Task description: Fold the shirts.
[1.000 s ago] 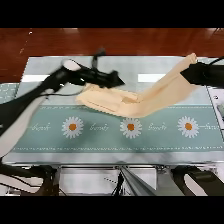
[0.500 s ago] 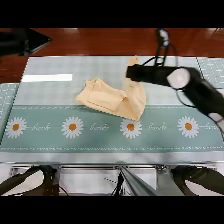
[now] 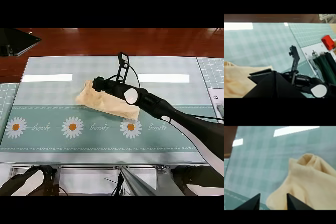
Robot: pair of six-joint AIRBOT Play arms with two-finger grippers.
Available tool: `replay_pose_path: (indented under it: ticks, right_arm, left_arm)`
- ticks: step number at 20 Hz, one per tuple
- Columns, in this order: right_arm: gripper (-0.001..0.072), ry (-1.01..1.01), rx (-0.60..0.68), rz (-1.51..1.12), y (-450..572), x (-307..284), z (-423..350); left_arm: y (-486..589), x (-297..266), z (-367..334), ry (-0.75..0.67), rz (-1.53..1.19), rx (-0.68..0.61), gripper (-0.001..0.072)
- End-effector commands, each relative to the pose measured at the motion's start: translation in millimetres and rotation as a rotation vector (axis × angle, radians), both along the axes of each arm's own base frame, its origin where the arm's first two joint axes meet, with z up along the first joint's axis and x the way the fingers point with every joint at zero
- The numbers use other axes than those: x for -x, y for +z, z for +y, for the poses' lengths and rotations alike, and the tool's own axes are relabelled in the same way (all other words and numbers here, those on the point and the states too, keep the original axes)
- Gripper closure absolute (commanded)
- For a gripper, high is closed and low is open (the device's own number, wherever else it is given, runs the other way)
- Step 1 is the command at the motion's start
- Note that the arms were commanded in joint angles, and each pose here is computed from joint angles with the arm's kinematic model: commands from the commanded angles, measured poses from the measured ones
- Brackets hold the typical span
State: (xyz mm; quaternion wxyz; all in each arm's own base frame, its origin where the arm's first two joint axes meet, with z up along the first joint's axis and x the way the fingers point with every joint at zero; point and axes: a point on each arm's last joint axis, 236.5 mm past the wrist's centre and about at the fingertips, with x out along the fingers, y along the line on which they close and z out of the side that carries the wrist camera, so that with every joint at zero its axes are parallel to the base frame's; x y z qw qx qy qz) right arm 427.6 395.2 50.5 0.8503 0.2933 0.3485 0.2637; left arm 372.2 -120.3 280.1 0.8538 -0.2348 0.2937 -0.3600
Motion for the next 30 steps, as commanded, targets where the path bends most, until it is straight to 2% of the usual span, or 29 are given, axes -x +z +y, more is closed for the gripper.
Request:
replay_pose_path:
  ticks: [1,3,5,6,9,10,11,12,13,14,15,16,18,21,23,26,27,29,30]
  right_arm:
    - [0.0297,-0.036,-0.045,-0.058,27.0,-15.4,-1.6]
    - [0.0297,-0.066,-0.030,-0.093,51.8,-33.1,-37.7]
    - [0.0297,-0.043,0.102,-0.096,61.2,-39.4,-92.2]
    - [0.0297,-0.022,0.219,-0.071,55.8,-36.5,-128.5]
    - [0.0308,-0.030,0.713,0.180,11.7,1.3,-291.5]
    - [0.0325,-0.059,0.844,0.302,-2.4,20.6,-344.1]
    - [0.0325,-0.089,0.903,0.424,-17.7,40.7,-384.2]
    - [0.0317,-0.098,0.867,0.511,-35.2,56.7,-400.5]
    - [0.0279,-0.097,0.762,0.571,-52.5,68.1,-396.3]
    - [0.0214,-0.099,0.600,0.604,-68.5,73.5,-377.8]
    - [0.0187,-0.100,0.444,0.606,-78.1,73.2,-354.7]
    - [0.0173,-0.110,0.305,0.592,-84.9,69.5,-331.0]
    - [0.0172,-0.155,0.135,0.566,-95.7,62.8,-297.4]
    - [0.0165,-0.137,0.087,0.583,-117.1,68.5,-257.6]
    - [0.0130,-0.100,0.076,0.610,-131.9,73.5,-225.3]
    - [0.0144,-0.126,-0.013,0.628,-140.0,69.2,-183.8]
    - [0.0260,-0.140,-0.033,0.620,-138.8,66.3,-175.0]
    - [0.0628,-0.141,-0.034,0.581,-129.9,59.0,-170.8]
    - [0.0674,-0.126,-0.033,0.548,-118.3,53.1,-173.4]
  left_arm:
    - [-8.3,4.2,-7.8,-0.023,0.023,0.001,0.0674]
    - [-18.7,3.6,-4.4,-0.015,0.042,-0.023,0.0674]
    - [-31.9,1.7,4.3,0.006,0.058,-0.088,0.0674]
    - [-37.5,0.9,8.3,0.015,0.065,-0.116,0.0674]
    - [-53.2,-0.9,21.1,0.049,0.097,-0.188,0.0674]
    - [-57.6,-1.1,25.0,0.058,0.107,-0.208,0.0673]
    - [-63.2,0.2,28.8,0.060,0.118,-0.236,0.0673]
    - [-68.9,2.3,32.3,0.060,0.134,-0.262,0.0672]
    - [-74.8,4.9,35.7,0.059,0.150,-0.288,0.0668]
    - [-79.6,7.3,38.7,0.066,0.177,-0.299,0.0633]
    - [-83.7,9.2,41.6,0.078,0.205,-0.305,0.0596]
    - [-87.1,10.4,44.2,0.089,0.226,-0.312,0.0571]
    - [-89.4,11.6,45.9,0.091,0.235,-0.321,0.0571]
    - [-89.3,11.5,45.7,0.101,0.249,-0.309,0.0571]
    - [-89.0,10.5,46.1,0.105,0.246,-0.308,0.0571]
    - [-89.2,11.8,45.3,0.100,0.250,-0.307,0.0571]
    - [-89.5,12.4,45.2,0.098,0.252,-0.308,0.0571]
    - [-89.8,12.2,45.3,0.098,0.252,-0.308,0.0572]
    - [-90.0,12.2,45.6,0.099,0.252,-0.310,0.0572]
